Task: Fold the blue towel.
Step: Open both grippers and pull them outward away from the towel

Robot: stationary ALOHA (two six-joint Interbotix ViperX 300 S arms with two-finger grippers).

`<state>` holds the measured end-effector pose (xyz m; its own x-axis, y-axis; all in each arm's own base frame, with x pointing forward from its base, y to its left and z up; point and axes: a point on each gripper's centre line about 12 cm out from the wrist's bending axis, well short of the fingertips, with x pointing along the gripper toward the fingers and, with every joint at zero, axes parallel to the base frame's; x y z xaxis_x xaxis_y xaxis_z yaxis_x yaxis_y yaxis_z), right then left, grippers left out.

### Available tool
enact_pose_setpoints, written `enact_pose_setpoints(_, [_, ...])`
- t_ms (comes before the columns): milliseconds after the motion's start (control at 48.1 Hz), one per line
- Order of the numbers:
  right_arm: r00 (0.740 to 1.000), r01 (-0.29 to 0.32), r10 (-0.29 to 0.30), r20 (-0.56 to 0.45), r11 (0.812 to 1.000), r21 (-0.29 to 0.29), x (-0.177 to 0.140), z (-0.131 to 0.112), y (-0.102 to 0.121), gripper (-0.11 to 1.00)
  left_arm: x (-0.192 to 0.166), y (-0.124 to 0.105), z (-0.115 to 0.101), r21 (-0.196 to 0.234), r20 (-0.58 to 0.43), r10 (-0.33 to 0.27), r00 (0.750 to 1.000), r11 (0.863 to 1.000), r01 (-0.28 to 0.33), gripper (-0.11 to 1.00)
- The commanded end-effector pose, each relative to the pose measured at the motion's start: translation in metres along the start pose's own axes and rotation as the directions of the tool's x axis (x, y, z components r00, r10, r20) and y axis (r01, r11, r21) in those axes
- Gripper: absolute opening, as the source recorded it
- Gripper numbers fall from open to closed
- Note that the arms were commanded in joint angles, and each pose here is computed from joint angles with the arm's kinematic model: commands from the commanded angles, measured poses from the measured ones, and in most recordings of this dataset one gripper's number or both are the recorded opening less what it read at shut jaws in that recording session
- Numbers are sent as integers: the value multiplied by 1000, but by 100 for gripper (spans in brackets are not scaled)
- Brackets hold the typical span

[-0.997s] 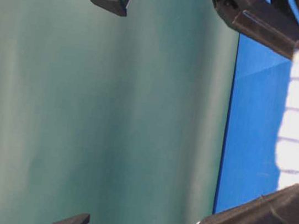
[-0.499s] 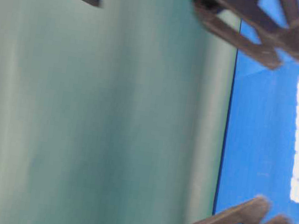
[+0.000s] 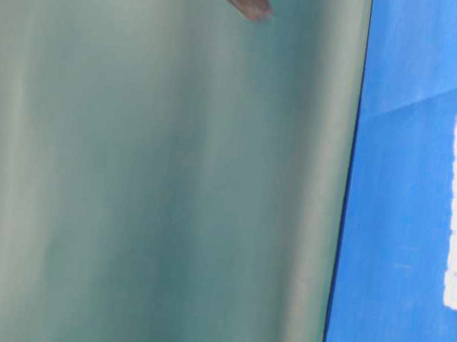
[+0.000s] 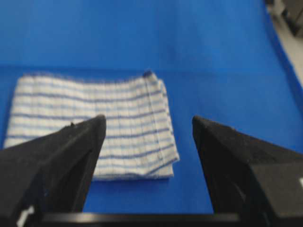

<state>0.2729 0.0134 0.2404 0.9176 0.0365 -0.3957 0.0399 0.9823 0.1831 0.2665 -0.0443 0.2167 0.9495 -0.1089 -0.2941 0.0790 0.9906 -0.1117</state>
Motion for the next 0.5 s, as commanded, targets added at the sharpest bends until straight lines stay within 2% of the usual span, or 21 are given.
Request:
enact_pose_setpoints(0, [998, -15, 16, 56, 1000, -8, -21, 8, 1, 86, -19, 1, 5, 8, 55, -6, 998, 1000, 6, 68])
enact_pose_setpoints(249, [994, -28, 30, 103, 999, -20, -61, -13, -5, 85, -63, 5, -1, 43, 111, -27, 993, 999, 22, 67])
enact_pose_setpoints(353, [995, -21, 22, 100, 1000, -18, -69, -29, -10, 85, -74, 8, -10, 60, 107, -24, 994, 998, 18, 67])
enact_pose_setpoints(478, [997, -15, 17, 82, 1000, -17, -72, -49, -14, 85, -83, 13, -23, 60, 101, -14, 995, 998, 8, 67])
